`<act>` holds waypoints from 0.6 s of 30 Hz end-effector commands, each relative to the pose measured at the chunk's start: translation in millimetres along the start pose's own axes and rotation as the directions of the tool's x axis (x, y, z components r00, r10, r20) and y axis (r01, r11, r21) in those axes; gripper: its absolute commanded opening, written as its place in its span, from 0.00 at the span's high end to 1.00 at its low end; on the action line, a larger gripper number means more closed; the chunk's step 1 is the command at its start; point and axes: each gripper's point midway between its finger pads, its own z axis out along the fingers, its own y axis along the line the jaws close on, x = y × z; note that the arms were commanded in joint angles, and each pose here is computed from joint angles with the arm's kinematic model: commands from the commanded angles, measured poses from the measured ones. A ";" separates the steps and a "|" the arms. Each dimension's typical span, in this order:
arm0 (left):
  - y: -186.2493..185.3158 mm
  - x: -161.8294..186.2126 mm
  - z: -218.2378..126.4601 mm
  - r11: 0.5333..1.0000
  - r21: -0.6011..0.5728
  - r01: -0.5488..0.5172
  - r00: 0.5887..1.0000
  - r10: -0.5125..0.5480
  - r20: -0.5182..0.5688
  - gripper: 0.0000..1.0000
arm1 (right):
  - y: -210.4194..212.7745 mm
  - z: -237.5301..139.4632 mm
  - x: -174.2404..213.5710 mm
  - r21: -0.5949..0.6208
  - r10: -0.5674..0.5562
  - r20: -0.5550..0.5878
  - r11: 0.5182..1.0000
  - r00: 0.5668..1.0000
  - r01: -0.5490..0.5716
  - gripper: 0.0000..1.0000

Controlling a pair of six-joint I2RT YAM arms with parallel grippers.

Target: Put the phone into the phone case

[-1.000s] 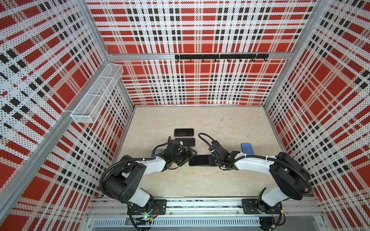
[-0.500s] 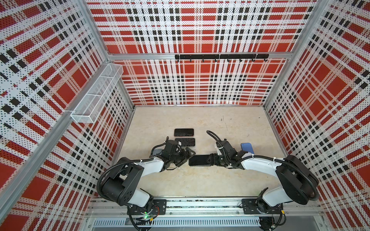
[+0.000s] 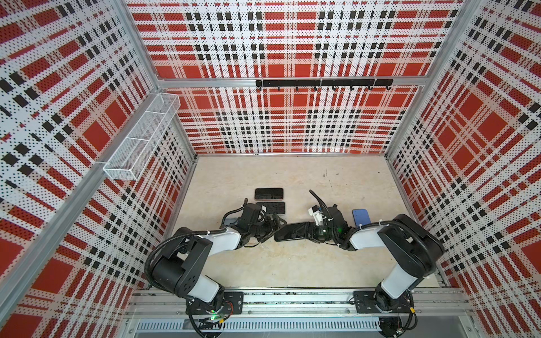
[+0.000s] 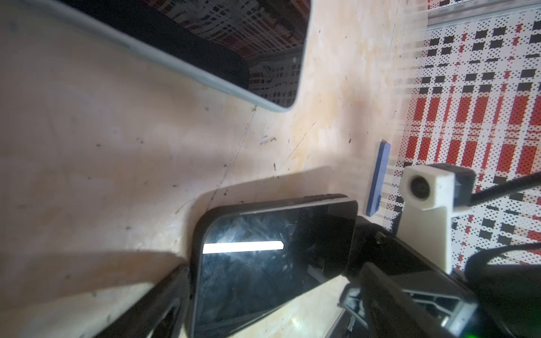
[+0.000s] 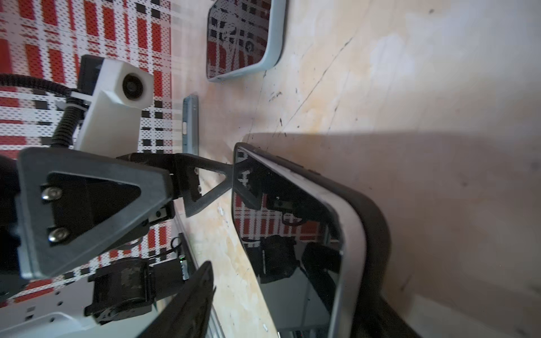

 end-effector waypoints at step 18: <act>26.9 9.6 2.3 0.997 -0.067 0.049 0.998 -0.052 -0.044 0.08 | -1.8 -21.6 -6.3 -0.101 0.028 0.128 0.995 0.991 -0.015 0.59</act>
